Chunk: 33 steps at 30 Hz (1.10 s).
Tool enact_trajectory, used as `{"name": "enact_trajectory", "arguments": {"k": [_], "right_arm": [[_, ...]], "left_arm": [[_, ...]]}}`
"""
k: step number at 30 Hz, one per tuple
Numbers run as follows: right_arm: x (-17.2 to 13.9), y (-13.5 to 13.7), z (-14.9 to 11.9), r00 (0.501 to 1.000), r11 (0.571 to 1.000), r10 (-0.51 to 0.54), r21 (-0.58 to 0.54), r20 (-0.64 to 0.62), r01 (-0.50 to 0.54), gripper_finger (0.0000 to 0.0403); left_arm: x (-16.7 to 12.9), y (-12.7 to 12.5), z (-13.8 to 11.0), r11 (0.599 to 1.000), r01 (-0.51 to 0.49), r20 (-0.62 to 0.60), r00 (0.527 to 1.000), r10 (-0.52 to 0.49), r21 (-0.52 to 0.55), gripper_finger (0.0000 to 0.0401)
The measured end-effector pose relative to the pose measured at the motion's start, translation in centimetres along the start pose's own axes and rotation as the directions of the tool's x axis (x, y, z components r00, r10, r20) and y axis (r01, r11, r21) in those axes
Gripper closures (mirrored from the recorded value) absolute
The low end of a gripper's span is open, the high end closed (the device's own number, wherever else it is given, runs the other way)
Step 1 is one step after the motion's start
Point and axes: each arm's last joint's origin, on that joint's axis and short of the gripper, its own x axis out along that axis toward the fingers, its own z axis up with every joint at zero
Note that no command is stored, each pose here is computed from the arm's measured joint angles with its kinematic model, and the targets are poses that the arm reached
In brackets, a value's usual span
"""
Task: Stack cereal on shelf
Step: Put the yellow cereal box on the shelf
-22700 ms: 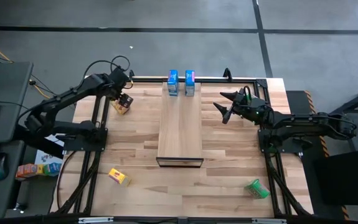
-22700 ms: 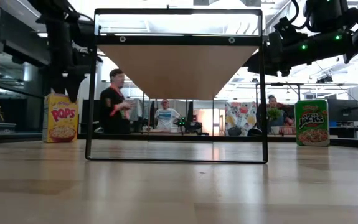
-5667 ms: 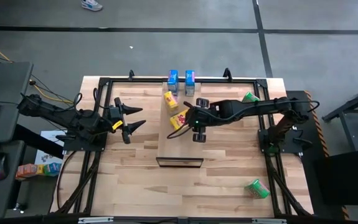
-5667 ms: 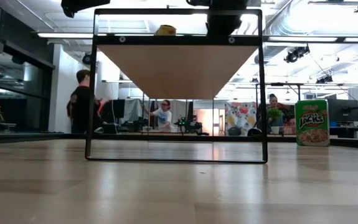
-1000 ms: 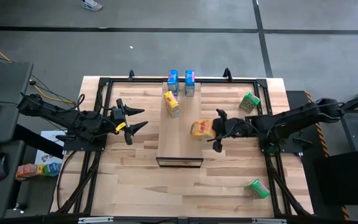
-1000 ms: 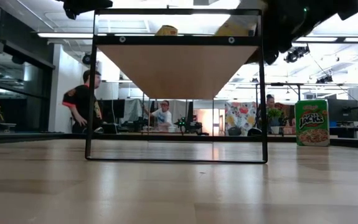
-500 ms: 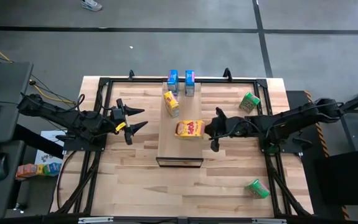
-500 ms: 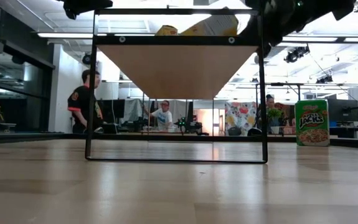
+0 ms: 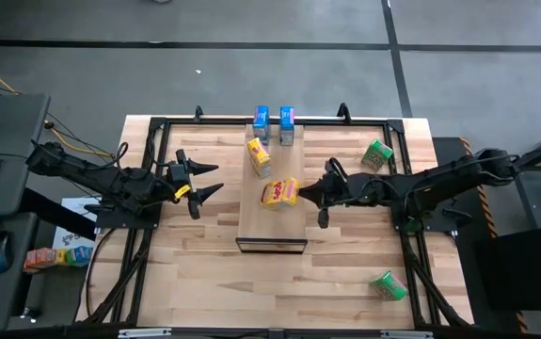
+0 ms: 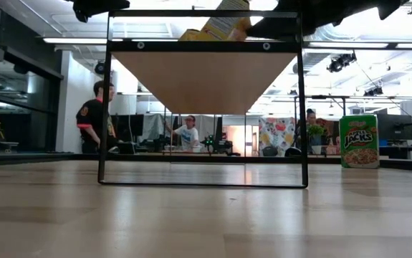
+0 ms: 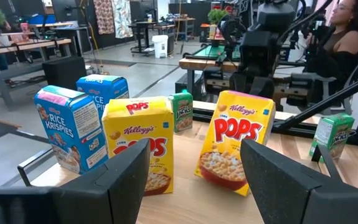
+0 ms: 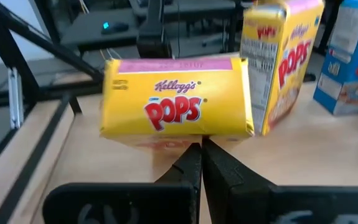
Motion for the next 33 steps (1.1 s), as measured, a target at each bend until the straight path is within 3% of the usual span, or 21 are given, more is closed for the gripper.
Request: {"name": "enact_trajectory", "arguments": {"k": [23,33], "right_arm": [[0.4,-2.0,1.9,0.985,0.996,0.069,0.036,0.155,-0.075,0.0403],[1.7,-2.0,0.8,0.989,0.992,0.093,0.070,0.111,-0.102,0.0403]], "left_arm": [[0.0,0.0,0.2,1.000,-0.001,0.017,1.000,0.001,0.004,0.0158],[0.0,0.0,0.2,1.000,-0.003,0.017,1.000,0.003,0.006,0.0158]]}}
